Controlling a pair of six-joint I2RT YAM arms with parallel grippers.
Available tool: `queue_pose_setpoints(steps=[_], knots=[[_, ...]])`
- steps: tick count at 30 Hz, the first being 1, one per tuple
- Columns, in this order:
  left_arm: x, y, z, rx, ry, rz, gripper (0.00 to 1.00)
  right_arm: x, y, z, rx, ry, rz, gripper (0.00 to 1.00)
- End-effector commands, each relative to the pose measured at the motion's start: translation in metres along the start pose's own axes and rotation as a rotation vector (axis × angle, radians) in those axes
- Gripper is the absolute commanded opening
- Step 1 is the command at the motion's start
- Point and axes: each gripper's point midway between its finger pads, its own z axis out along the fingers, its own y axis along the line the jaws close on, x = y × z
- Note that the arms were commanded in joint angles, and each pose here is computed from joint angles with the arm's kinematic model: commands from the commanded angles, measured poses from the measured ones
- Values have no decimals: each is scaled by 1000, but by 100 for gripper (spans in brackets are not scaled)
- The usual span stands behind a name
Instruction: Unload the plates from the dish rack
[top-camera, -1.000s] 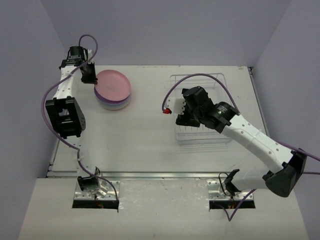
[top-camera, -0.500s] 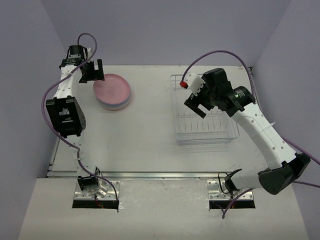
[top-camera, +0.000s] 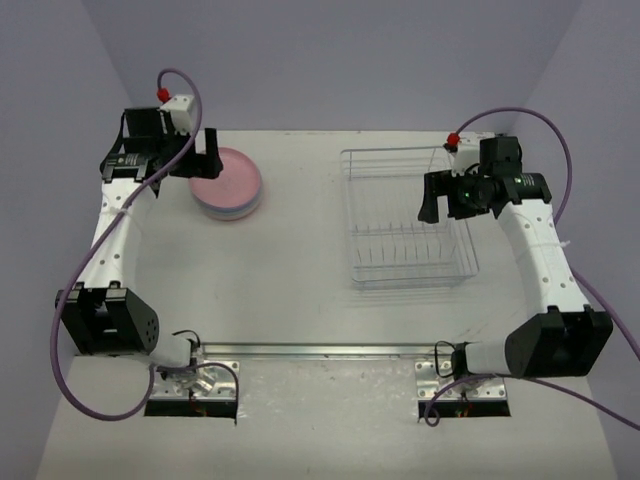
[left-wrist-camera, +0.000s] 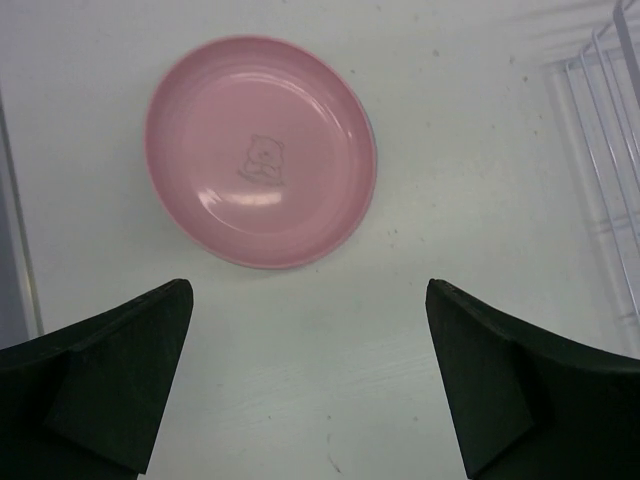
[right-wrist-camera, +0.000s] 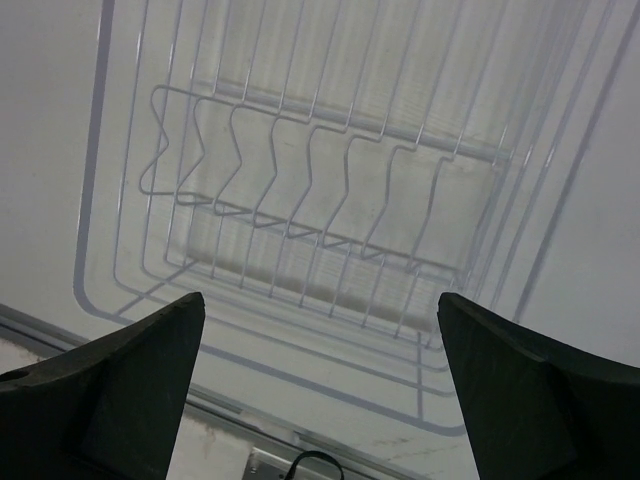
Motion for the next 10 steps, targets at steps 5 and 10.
queue_pose_setpoints(steps=[5, 10], knots=[[13, -45, -26, 74, -151, 71, 100, -17, 11, -11, -16, -132, 40, 99], [15, -46, -36, 64, -178, 78, 100, -13, 13, -10, -25, -133, 42, 99]])
